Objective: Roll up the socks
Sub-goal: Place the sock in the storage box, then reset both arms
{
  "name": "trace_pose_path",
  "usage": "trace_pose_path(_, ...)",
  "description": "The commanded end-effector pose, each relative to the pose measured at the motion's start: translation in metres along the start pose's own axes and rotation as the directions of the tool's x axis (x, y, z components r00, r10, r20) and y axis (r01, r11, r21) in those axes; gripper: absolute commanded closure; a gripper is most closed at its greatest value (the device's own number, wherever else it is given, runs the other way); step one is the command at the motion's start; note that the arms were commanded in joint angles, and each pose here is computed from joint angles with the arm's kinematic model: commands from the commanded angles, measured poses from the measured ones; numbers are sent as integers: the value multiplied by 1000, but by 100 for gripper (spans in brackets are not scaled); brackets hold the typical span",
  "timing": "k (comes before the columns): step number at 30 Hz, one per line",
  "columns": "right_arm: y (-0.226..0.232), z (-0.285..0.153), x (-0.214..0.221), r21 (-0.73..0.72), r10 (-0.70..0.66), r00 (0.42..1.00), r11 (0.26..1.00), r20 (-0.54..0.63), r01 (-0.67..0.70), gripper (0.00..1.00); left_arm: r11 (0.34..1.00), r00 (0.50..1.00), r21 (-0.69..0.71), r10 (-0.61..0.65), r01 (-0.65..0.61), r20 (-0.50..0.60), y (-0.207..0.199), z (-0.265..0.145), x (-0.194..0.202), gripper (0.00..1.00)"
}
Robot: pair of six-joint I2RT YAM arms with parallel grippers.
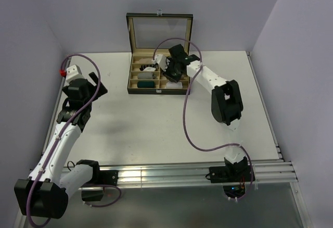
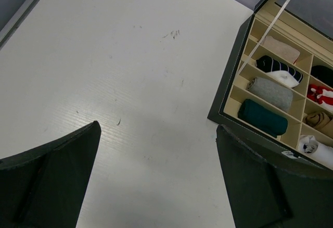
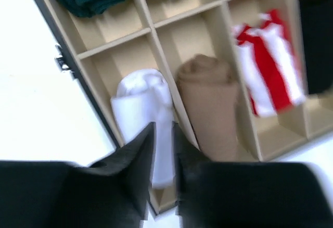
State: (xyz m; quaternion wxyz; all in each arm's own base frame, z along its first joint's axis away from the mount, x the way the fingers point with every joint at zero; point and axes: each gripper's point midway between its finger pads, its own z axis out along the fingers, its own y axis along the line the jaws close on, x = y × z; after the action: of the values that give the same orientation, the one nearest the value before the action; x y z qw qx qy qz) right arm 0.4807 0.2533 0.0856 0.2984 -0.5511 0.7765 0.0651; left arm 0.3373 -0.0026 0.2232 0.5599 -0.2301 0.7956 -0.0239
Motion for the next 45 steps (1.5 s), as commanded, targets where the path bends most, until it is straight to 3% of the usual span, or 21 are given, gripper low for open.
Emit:
trace_pose_path(1, -39, -91, -60, 182, 25, 978, 981, 207, -64, 66, 1000, 998, 21, -11, 10, 59, -2, -8, -17, 1)
trace_pose_path(2, -45, -114, -68, 217, 55, 967, 970, 249, -111, 58, 1000, 997, 22, -16, 15, 70, -2, -11, -20, 1)
trace_pose_path(5, -64, -163, -69, 330, 124, 942, 916, 311, -230, 48, 999, 996, 24, -31, 29, 88, 0, -20, -27, 1)
trace_pose_path(7, -74, -185, -62, 396, 170, 928, 867, 332, -301, 47, 999, 993, 40, -41, 36, 109, -3, -31, -39, 1)
trace_pose_path(10, -87, -239, -43, 499, 271, 874, 736, 403, -458, 46, 997, 985, 60, -51, 42, 165, -8, -52, -65, 0)
trace_pose_path(11, -91, -273, -35, 530, 307, 832, 656, 463, -537, 45, 998, 984, 43, -42, 35, 172, -5, -58, -69, 1)
trace_pose_path(13, -88, -299, -19, 549, 348, 782, 566, 518, -615, 44, 998, 975, 60, -41, 28, 220, -9, -77, -91, 1)
trace_pose_path(14, -86, -337, -11, 559, 347, 727, 473, 593, -681, 41, 999, 974, 50, -31, 20, 223, -6, -84, -95, 1)
trace_pose_path(15, -80, -339, 5, 566, 371, 707, 427, 602, -705, 38, 998, 970, 54, -32, 20, 240, -7, -92, -103, 1)
trace_pose_path(16, -72, -376, 8, 537, 343, 638, 348, 690, -768, 31, 997, 961, 73, -42, 22, 274, -9, -107, -118, 1)
trace_pose_path(17, -65, -387, 15, 532, 334, 618, 319, 712, -784, 22, 997, 957, 76, -43, 23, 286, -8, -115, -124, 0)
trace_pose_path(19, -51, -397, 37, 529, 331, 584, 249, 741, -811, 15, 997, 945, 75, -45, 22, 325, -3, -138, -140, 1)
trace_pose_path(23, -9, -464, 72, 438, 259, 439, 65, 861, -897, 15, 998, 925, 59, -51, 31, 377, 9, -170, -159, 1)
trace_pose_path(25, 5, -473, 91, 424, 247, 413, 10, 877, -906, 15, 998, 914, 56, -56, 36, 402, 17, -186, -165, 0)
trace_pose_path(26, 19, -482, 98, 398, 217, 391, 14, 894, -917, 12, 997, 910, 62, -57, 34, 410, 18, -191, -166, 1)
trace_pose_path(27, 32, -495, 96, 351, 179, 355, 56, 917, -935, 0, 997, 901, 73, -64, 37, 429, 21, -201, -169, 0)
trace_pose_path(28, 33, -485, 95, 357, 197, 365, 80, 910, -931, 0, 996, 898, 75, -67, 38, 436, 23, -205, -170, 0)
trace_pose_path(32, 63, -497, 103, 294, 131, 314, 153, 940, -944, 0, 996, 877, 50, -87, 72, 472, 39, -221, -173, 1)
trace_pose_path(41, 87, -500, 126, 275, 26, 283, 162, 959, -948, 0, 986, 840, 46, -162, 162, 518, 59, -224, -159, 0)
trace_pose_path(45, 89, -500, 120, 267, 5, 273, 203, 962, -942, 0, 985, 852, 62, -173, 164, 495, 55, -215, -149, 1)
